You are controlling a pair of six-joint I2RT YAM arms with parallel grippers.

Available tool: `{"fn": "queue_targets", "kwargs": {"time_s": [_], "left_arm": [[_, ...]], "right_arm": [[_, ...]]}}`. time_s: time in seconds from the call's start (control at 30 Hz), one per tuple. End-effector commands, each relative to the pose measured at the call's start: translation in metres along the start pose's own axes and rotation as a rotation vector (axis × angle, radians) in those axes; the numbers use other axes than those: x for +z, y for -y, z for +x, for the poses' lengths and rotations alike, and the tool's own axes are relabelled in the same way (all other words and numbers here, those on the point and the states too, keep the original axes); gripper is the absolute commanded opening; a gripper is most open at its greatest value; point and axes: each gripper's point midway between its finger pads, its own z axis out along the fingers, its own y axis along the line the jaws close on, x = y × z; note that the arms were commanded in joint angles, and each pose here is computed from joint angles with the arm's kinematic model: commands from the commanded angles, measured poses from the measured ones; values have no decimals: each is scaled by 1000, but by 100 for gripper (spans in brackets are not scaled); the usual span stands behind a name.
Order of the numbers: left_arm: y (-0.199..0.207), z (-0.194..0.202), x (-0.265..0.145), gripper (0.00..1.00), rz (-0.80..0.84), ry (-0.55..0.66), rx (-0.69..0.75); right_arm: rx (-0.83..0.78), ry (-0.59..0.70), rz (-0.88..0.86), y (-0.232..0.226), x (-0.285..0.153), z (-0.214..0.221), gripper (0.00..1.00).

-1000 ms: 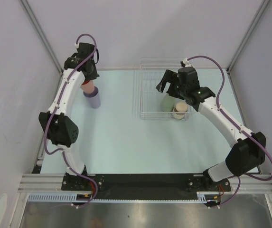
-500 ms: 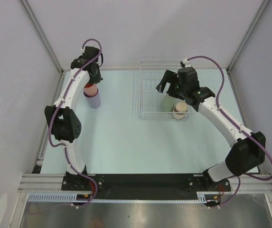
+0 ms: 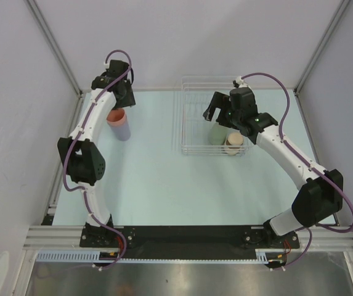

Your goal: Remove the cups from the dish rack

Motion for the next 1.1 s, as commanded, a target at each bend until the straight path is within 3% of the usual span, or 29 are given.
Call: {"fn": "queue_targets", "kwargs": {"time_s": [0.0, 0.07, 0.27, 0.4, 0.53, 0.77, 1.07], "left_arm": [[1, -43, -67, 65, 59, 178, -86], [8, -48, -83, 70, 116, 200, -97], [39, -42, -139, 71, 341, 239, -96], [68, -10, -169, 71, 517, 222, -69], [95, 19, -204, 72, 698, 278, -60], [105, 71, -201, 74, 750, 206, -7], [99, 73, -197, 73, 720, 230, 22]], "right_arm": [[-104, 102, 121, 16, -8, -29, 100], [-166, 126, 214, 35, -10, -34, 100], [-227, 103, 334, 62, 3, -26, 100], [-237, 56, 340, 64, 19, -13, 100], [-246, 52, 342, 61, 31, -6, 100], [-252, 41, 345, 59, 50, -1, 100], [-268, 33, 374, 67, 76, 7, 100]]}}
